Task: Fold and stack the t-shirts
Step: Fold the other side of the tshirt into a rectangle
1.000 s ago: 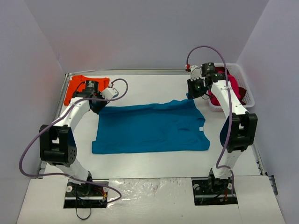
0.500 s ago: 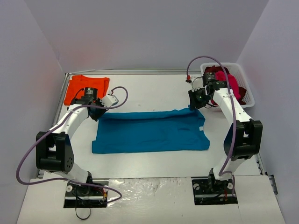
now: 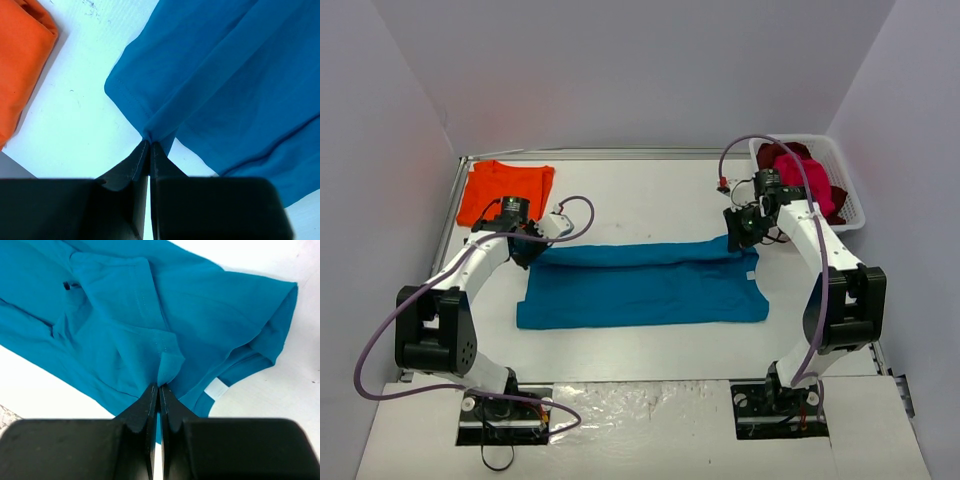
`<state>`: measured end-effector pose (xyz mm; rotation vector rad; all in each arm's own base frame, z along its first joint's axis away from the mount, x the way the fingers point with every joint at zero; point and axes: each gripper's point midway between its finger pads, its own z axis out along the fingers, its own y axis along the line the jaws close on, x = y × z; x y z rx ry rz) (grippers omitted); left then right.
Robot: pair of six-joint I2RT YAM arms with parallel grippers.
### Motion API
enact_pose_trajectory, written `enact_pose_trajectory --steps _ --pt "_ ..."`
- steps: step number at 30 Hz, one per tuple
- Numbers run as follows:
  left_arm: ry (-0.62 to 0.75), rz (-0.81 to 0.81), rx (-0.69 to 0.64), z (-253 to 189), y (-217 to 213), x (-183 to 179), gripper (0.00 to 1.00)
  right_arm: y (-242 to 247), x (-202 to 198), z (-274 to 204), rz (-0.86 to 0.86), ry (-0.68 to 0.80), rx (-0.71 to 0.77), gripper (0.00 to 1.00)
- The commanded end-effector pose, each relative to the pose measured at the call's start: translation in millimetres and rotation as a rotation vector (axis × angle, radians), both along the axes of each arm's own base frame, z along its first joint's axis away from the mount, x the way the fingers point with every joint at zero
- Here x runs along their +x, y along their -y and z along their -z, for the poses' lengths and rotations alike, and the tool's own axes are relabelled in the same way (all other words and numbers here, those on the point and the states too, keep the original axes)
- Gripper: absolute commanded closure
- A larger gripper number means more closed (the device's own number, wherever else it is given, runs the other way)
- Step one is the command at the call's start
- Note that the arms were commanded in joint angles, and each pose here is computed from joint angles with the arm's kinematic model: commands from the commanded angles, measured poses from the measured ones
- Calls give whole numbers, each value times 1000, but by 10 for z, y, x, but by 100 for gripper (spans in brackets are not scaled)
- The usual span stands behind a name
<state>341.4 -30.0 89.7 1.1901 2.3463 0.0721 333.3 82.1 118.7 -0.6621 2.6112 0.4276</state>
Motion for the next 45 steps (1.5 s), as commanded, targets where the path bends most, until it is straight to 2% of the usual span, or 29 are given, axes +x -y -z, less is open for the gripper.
enact_pose_trajectory --steps 1,18,19,20,21,24,25,32,39,45 --pt "29 15 -2 -71 6 2 98 19 -156 45 -26 -30 -8 100" --pt "-29 14 50 345 -34 -48 97 10 -354 575 -99 -184 -21 100" --pt "-34 14 53 370 -36 -58 94 5 -375 629 -101 -204 -21 97" --pt "-43 11 55 403 -35 -63 90 -12 -391 651 -106 -214 -17 89" --pt "-48 17 54 421 -13 -69 79 -18 -411 676 -108 -226 -19 82" --pt "-70 37 67 489 21 -117 63 -34 -456 728 -123 -249 -27 66" --pt "-71 40 79 500 15 -127 62 -38 -476 740 -127 -257 -30 62" --pt "-49 33 97 318 -10 -176 61 -87 -609 698 -190 -307 -10 56" --pt "22 3 40 -152 34 -206 53 -156 -765 637 -266 -328 17 53" --pt "52 -19 19 -338 31 -309 51 -93 -886 649 -338 -344 -46 51"
